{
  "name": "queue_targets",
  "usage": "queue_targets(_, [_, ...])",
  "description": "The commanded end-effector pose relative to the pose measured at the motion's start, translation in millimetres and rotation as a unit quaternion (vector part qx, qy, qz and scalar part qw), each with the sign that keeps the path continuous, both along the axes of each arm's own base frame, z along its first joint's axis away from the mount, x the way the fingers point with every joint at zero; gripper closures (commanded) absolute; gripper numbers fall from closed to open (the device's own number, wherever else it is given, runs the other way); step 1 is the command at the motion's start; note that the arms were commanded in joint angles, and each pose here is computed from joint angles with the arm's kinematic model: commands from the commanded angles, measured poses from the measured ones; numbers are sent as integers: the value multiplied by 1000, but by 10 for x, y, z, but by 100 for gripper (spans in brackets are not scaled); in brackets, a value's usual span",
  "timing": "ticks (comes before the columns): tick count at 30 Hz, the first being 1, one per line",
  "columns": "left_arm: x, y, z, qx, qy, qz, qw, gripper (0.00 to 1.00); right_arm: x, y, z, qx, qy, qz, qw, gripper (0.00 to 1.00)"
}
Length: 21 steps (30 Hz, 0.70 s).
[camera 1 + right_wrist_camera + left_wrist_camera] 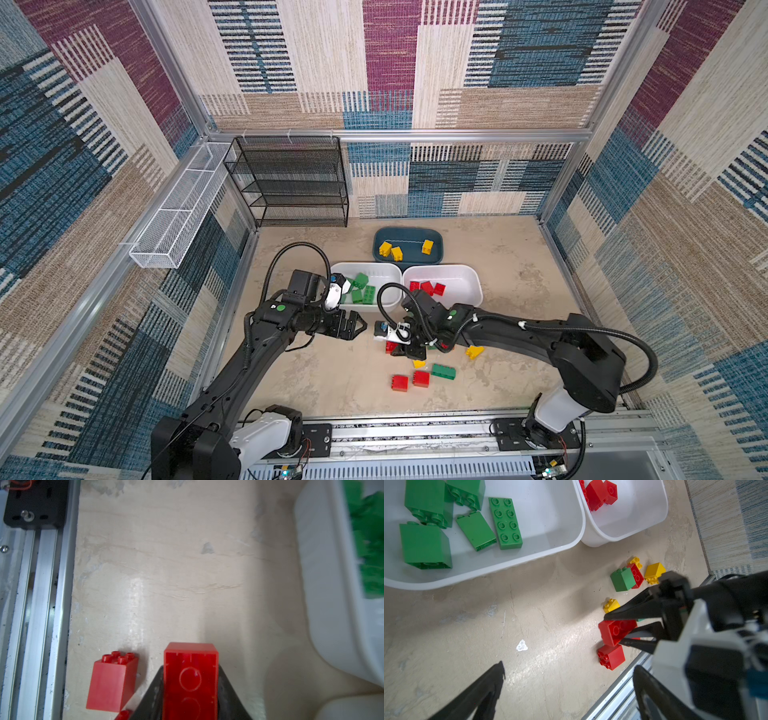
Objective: Sort the legos into containers by color
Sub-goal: 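Grasp the red brick with the right gripper and lift toward the red bin, then lower the red brick into the white bin of reds and open the right gripper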
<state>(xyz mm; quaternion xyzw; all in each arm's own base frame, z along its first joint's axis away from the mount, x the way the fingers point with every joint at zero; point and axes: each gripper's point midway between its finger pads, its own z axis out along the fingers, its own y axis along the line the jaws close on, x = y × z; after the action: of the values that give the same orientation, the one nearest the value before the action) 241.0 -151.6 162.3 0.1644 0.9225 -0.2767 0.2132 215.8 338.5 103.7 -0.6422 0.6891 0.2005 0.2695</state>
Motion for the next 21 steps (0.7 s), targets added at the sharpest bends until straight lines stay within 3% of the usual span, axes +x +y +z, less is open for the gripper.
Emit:
queue_targets(1, [26,-58,86,-18,-15,-13,1000,2,364,-311,177,-8,-33,-71,997,77])
queue_targets(6, [54,-116,104,-40,-14,-10,999,2,1158,-944,444,-10,-84,-201,976,75])
queue_targets(9, [52,-115,93,-40,-13,-9,999,2,1485,-1202,489,-15,-97,-244,965,74])
queue_targets(21, [46,-159,59,-51,-5,-17,999,2,2121,-1647,58,-86,-131,-263,952,70])
